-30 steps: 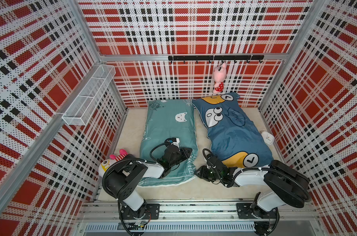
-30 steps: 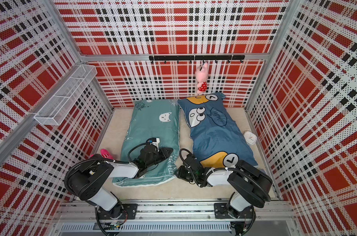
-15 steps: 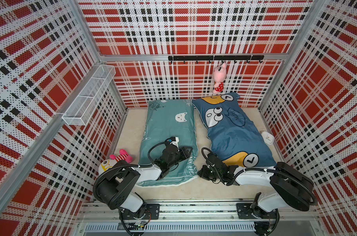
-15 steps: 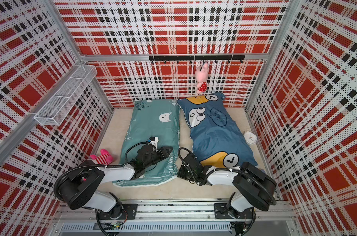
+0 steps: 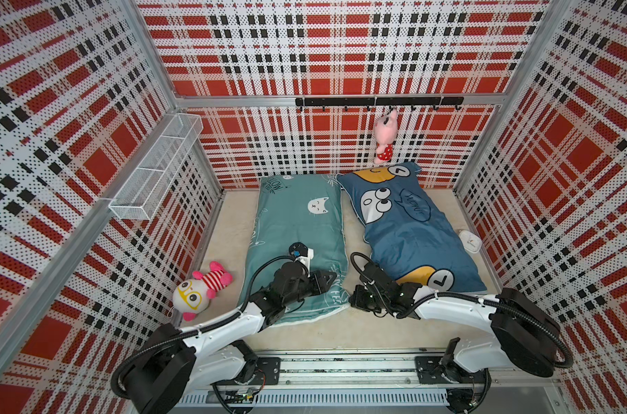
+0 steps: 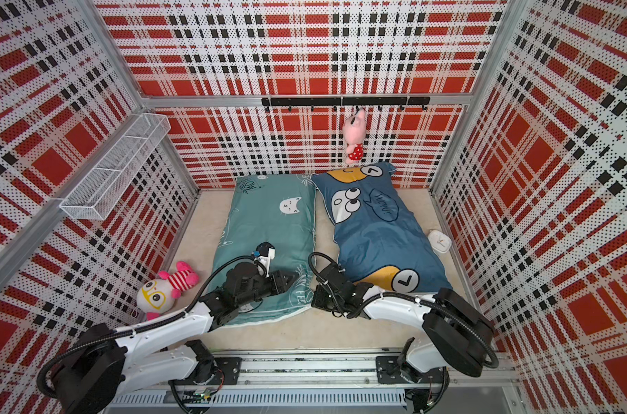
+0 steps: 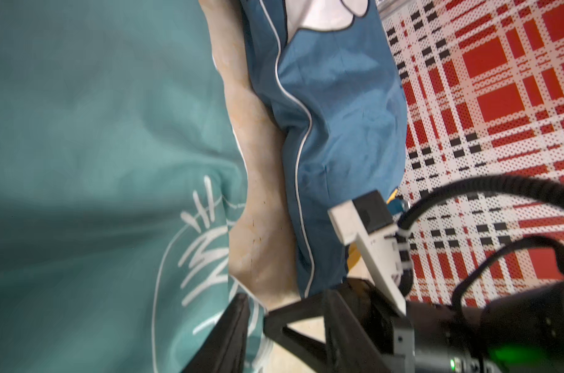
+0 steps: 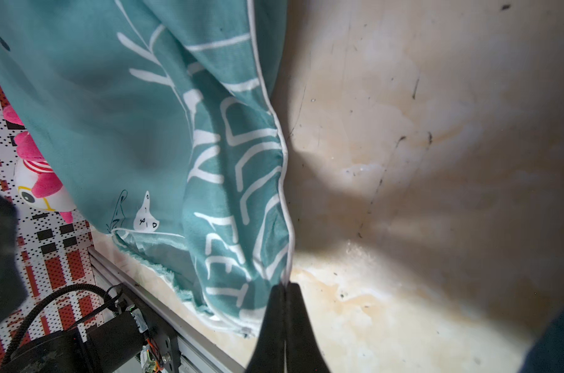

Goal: Zip up pillowcases
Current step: Pick up the pillowcase from the center of the board.

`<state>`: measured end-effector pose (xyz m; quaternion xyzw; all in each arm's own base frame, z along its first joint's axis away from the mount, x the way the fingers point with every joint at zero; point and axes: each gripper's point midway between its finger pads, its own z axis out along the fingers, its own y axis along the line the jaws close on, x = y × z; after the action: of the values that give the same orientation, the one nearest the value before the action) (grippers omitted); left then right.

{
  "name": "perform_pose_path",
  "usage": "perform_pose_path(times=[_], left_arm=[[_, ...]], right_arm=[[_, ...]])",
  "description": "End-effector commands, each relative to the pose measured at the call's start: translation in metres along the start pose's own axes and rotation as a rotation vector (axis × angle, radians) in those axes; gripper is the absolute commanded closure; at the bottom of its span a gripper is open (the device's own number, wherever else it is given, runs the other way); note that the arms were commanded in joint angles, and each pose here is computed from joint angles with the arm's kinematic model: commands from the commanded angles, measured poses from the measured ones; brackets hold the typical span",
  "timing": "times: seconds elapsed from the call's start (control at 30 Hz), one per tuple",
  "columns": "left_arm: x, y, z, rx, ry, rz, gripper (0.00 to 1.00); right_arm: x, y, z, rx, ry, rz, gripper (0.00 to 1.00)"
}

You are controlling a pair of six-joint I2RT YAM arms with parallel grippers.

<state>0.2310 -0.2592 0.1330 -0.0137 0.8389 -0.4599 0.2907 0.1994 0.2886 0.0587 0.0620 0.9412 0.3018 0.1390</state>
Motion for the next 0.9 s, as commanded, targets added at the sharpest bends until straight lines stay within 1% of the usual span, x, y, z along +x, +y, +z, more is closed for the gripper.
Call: perform_pose_path(times=[0.0, 0.13, 0.3, 0.67, 0.87], left_arm=[[0.038, -0.006, -0.002, 0.053, 0.136, -0.048, 0.63], [0.062, -0.016, -0.002, 0.116, 0.223, -0.080, 0.72], [0.074, -0.017, 0.001, 0.134, 0.261, -0.097, 0.76], [0.081, -0.003, 0.022, 0.082, 0.287, -0.088, 0.73], [0.082, 0.001, 0.027, 0.068, 0.286, -0.084, 0.68]], right_arm=[[-0.006, 0.001, -0.005, 0.018, -0.008, -0.013, 1.00], [-0.012, 0.000, -0.008, 0.032, -0.017, -0.018, 1.00], [-0.015, 0.001, -0.010, 0.034, -0.020, -0.023, 1.00], [-0.017, 0.001, -0.014, 0.031, -0.034, -0.024, 1.00], [-0.018, 0.003, -0.016, 0.022, -0.041, -0.024, 1.00]])
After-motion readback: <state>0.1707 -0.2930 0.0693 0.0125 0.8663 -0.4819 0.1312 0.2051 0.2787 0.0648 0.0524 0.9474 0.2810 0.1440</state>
